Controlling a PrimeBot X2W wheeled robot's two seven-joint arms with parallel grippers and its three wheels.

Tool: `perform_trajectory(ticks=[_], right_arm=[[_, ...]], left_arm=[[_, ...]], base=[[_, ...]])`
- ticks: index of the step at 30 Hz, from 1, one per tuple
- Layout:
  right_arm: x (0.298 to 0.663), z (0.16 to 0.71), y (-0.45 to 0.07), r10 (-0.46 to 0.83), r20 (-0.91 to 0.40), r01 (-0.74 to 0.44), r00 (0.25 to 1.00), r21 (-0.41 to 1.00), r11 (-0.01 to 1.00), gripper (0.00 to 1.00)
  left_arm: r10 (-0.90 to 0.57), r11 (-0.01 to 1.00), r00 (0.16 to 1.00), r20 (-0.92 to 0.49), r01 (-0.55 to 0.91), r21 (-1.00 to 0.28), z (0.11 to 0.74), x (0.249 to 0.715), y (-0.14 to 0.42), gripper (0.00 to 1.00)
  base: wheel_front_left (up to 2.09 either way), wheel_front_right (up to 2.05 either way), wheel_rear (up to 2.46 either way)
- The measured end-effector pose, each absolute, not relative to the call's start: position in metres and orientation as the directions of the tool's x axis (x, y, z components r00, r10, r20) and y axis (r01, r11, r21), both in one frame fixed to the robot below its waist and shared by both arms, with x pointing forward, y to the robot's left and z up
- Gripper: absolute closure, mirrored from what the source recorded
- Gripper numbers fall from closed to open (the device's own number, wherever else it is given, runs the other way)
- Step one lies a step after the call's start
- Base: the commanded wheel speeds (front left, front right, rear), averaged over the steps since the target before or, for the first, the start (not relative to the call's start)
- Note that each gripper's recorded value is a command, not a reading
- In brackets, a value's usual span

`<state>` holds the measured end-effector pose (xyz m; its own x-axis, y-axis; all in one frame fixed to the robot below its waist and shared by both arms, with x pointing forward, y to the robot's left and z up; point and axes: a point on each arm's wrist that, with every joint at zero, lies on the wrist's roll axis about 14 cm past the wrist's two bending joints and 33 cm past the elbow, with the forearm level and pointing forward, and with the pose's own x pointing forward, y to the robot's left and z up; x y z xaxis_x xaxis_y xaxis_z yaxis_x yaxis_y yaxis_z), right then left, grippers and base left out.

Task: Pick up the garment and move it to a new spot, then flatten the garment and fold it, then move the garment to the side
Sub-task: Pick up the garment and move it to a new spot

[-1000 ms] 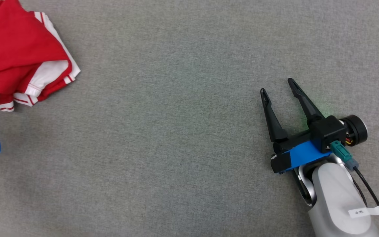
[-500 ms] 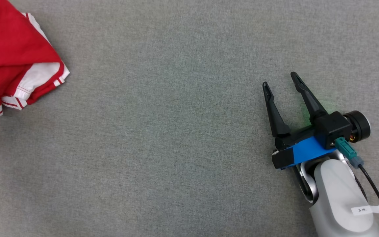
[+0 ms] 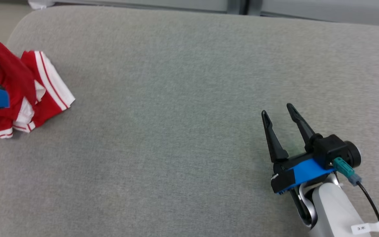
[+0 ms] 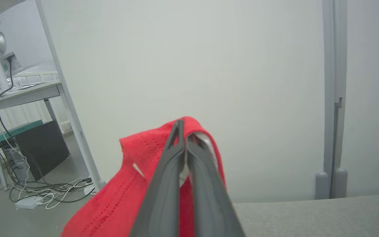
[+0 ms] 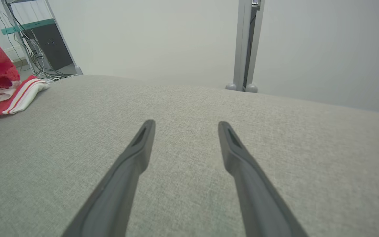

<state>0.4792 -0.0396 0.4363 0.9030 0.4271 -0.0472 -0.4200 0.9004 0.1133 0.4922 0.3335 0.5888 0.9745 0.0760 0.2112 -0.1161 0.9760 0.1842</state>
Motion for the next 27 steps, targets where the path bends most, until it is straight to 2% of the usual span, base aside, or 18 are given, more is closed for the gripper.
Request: perform_trajectory(ticks=[5,13,21,27], right_arm=[[0.46,0.446,-0.069,0.361,-0.05,-0.354,0.931,0.113,0.928,0.0],[0.43,0.462,-0.118,0.241,-0.037,-0.237,0.97,0.099,0.967,0.0],[0.401,0.47,-0.17,0.1,-0.033,-0.097,0.994,0.078,0.992,0.0],[0.381,0.473,-0.198,0.013,-0.033,-0.011,0.999,0.07,0.998,0.0]], left_arm=[[-0.093,0.985,0.958,0.272,0.049,0.163,0.607,0.501,0.269,1.0],[-0.294,0.955,0.883,0.366,0.285,0.081,0.63,0.507,0.167,1.0],[-0.497,0.839,0.764,0.41,0.544,0.003,0.631,0.501,0.048,1.0],[-0.621,0.716,0.673,0.402,0.695,-0.058,0.62,0.479,-0.027,1.0]], base=[[0.0,0.0,0.0],[0.0,0.0,0.0],[0.0,0.0,0.0],[0.0,0.0,0.0]])
